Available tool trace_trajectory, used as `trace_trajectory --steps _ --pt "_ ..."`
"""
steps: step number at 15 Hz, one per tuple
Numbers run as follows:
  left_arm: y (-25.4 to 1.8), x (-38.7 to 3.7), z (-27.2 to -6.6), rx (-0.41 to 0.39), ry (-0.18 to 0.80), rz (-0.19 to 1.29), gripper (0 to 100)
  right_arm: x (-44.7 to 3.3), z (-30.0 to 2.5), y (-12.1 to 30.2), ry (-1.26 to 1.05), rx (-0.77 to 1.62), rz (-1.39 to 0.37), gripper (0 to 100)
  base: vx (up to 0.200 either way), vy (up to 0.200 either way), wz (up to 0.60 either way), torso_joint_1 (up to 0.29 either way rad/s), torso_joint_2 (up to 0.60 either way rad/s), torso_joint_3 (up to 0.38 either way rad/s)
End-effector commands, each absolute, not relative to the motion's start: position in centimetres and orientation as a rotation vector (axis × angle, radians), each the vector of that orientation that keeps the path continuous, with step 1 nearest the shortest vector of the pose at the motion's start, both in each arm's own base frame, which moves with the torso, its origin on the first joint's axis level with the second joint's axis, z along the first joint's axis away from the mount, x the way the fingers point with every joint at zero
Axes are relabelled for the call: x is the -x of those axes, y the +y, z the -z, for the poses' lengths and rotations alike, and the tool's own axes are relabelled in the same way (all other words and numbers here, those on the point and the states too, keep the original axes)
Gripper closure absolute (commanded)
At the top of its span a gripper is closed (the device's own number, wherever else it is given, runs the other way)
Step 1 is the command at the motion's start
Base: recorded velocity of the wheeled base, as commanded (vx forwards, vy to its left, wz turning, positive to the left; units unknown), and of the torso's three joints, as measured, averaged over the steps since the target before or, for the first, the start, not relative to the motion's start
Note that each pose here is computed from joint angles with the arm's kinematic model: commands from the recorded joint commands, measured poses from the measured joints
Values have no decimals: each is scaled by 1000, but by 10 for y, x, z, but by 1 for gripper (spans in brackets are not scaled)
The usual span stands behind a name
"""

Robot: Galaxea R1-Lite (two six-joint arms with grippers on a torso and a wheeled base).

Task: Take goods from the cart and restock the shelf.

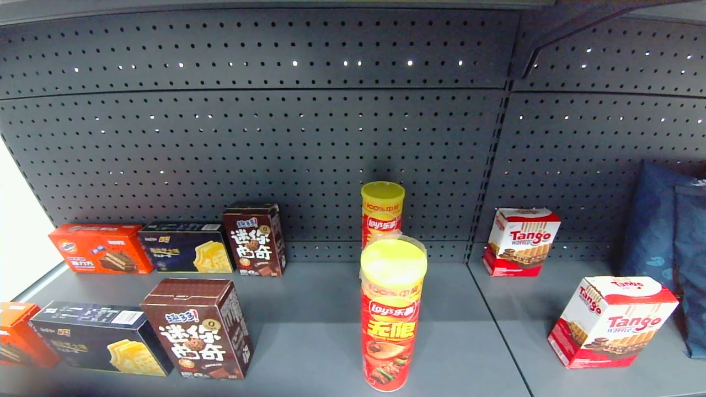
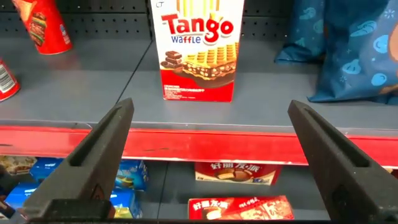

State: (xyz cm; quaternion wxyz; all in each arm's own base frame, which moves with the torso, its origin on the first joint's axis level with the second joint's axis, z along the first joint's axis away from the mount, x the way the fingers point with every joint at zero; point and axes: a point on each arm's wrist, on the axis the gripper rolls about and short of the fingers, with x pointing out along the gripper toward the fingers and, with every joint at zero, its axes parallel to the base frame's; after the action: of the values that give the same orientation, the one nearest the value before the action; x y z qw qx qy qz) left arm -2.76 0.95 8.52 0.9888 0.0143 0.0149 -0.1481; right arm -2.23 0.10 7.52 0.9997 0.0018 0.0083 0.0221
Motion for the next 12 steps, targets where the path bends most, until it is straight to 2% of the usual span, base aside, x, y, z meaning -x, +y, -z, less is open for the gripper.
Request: trace_trajectory --steps 1,2,3,4,6,7,9,11,12 --pt "6 23 -86 -7 96 319 0 22 -75 1 18 -3 -44 0 0 0 0 0 0 0" --pt "6 23 -86 -7 96 319 0 22 -75 1 18 -3 -44 0 0 0 0 0 0 0" --pt "-1 14 -87 27 184 210 0 22 -75 1 18 -3 -44 0 0 0 0 0 0 0" --pt "-3 13 -87 37 188 203 0 22 -75 1 18 -3 -44 0 0 0 0 0 0 0" --pt "-5 16 -87 33 149 160 0 22 -75 1 18 -3 -44 0 0 0 0 0 0 0" --pt "-5 23 -85 19 67 156 0 22 -75 1 18 -3 -44 0 0 0 0 0 0 0" --pt "-3 26 -83 -21 -15 162 0 22 -75 1 18 -3 -44 0 0 0 0 0 0 0" --pt "-1 26 -83 -36 -21 58 0 22 -75 1 18 -3 -44 0 0 0 0 0 0 0" --pt "1 25 -83 -55 -17 -50 0 22 -75 1 18 -3 -44 0 0 0 0 0 0 0"
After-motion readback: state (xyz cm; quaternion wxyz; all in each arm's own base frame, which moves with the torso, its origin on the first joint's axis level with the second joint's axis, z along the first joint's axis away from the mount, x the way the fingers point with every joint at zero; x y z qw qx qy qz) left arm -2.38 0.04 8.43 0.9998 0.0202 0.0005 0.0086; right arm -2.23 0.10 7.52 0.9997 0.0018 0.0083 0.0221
